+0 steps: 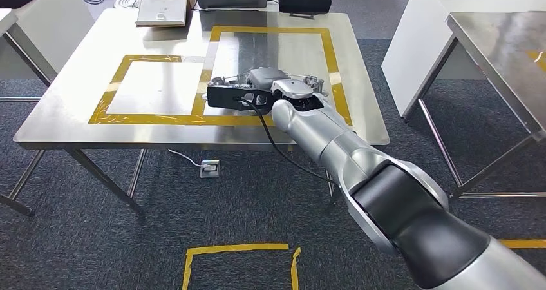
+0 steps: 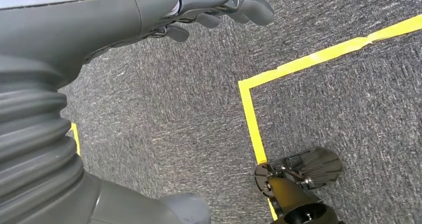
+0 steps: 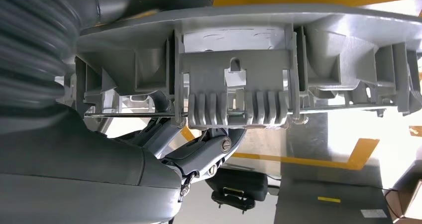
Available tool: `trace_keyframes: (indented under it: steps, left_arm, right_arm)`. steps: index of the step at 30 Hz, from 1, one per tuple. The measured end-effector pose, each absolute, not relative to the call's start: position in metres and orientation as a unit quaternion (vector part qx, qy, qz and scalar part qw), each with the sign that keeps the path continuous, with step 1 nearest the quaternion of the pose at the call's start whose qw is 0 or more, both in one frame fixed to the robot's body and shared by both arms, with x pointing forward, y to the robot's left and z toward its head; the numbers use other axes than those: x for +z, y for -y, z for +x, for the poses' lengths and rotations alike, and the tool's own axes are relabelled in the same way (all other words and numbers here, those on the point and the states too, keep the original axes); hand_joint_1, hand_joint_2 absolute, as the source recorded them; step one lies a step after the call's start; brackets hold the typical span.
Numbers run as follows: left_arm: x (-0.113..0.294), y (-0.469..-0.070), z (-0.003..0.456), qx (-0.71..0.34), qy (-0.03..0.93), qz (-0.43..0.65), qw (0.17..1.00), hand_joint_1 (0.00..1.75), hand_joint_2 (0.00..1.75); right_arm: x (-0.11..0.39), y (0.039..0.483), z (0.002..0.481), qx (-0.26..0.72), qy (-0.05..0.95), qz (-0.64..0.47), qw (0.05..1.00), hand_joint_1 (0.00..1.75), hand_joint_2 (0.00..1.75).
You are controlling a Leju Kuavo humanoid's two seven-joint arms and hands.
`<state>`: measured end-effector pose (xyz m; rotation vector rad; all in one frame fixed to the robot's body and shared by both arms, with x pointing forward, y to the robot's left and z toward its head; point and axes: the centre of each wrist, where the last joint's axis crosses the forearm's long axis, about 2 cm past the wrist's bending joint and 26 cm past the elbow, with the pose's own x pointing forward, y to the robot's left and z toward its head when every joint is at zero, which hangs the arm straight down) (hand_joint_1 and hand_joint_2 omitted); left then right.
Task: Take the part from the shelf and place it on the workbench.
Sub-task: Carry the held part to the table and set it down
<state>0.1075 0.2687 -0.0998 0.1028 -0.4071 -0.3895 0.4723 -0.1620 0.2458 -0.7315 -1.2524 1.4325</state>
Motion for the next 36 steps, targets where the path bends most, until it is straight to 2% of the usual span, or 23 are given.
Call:
trace_keyframes:
  steps: [36]
  left_arm:
    - [-0.097, -0.266, 0.117, -0.213, 0.204, 0.051, 0.954, 0.0, 1.75]
  right_arm:
    - [0.233, 0.179, 0.472, 0.596, 0.516, -0.311, 0.53, 1.75, 1.75]
